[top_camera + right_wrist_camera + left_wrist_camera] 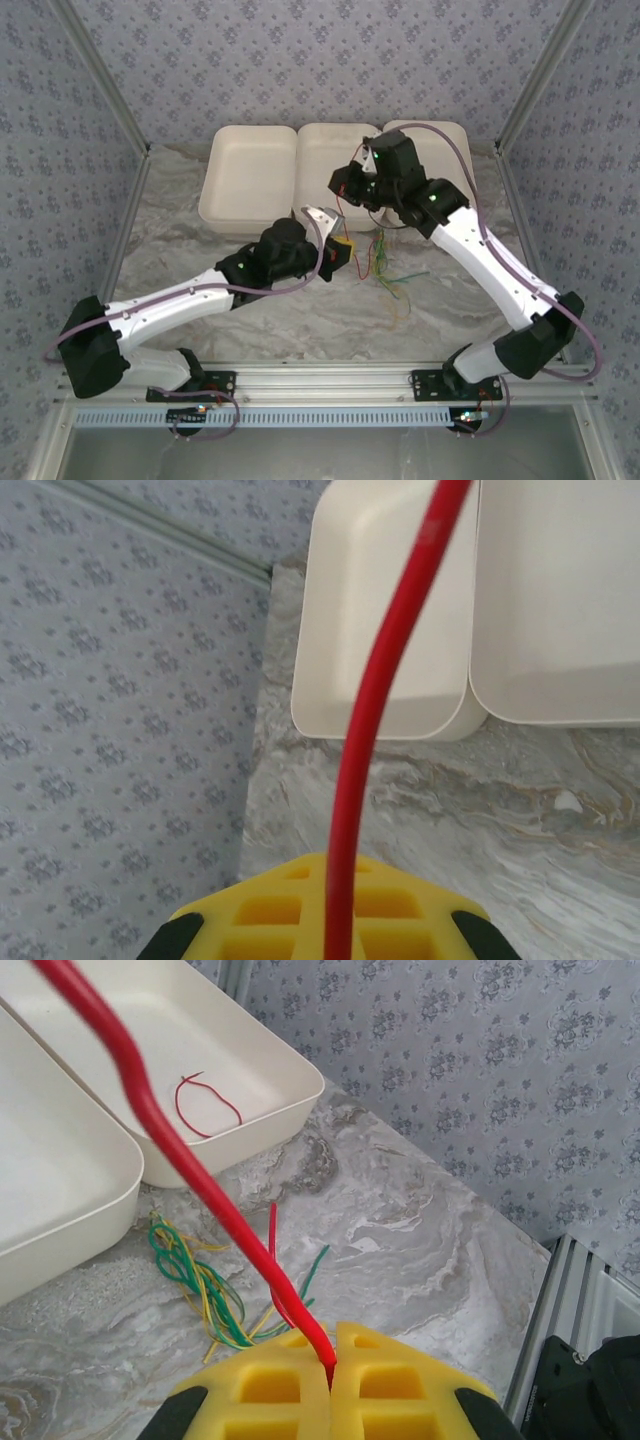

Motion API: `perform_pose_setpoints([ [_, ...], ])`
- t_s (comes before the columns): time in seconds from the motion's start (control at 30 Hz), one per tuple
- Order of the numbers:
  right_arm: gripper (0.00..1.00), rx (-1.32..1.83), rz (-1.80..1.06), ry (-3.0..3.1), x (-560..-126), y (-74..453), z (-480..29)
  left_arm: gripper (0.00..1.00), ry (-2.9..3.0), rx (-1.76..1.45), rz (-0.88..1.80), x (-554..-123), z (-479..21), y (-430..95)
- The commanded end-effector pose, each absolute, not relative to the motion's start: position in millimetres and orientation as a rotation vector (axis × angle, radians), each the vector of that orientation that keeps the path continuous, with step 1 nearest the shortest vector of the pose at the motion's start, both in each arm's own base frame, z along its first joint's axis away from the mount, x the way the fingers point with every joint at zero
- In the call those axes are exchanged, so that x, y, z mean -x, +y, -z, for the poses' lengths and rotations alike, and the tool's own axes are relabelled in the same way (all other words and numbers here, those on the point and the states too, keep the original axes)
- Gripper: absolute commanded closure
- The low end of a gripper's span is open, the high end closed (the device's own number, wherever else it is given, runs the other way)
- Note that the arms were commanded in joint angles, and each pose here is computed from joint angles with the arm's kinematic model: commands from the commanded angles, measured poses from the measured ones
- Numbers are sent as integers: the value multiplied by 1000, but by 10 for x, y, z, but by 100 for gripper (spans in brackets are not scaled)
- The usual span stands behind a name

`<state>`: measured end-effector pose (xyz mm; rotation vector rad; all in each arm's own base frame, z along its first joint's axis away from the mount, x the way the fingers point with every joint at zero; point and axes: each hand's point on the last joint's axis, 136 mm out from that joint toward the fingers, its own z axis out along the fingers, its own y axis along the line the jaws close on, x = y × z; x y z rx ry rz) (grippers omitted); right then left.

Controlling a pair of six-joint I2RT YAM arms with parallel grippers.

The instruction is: Untangle the cables

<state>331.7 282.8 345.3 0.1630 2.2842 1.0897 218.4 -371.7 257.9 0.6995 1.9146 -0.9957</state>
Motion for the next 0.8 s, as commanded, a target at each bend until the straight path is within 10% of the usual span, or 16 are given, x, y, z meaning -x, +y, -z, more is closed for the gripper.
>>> perform_pose_setpoints([
  [0.0, 100, 0, -1212, 2091, -3422, 2959, -4086, 100, 2069, -931, 1056, -1703, -2085, -3830],
  [0.17, 100, 32, -1190, 2107, -3448, 2898, -4123, 100, 2063, -913, 1080, -1702, -2122, -3855],
  [0.43, 46, -31, -1031, 2105, -3334, 2189, -4174, 100, 1965, -630, 1173, -2002, -2519, -3554],
  [0.77, 37, -330, -800, 2080, -2795, 1335, -3530, 100, 1872, -402, 1235, -2246, -2812, -3227],
])
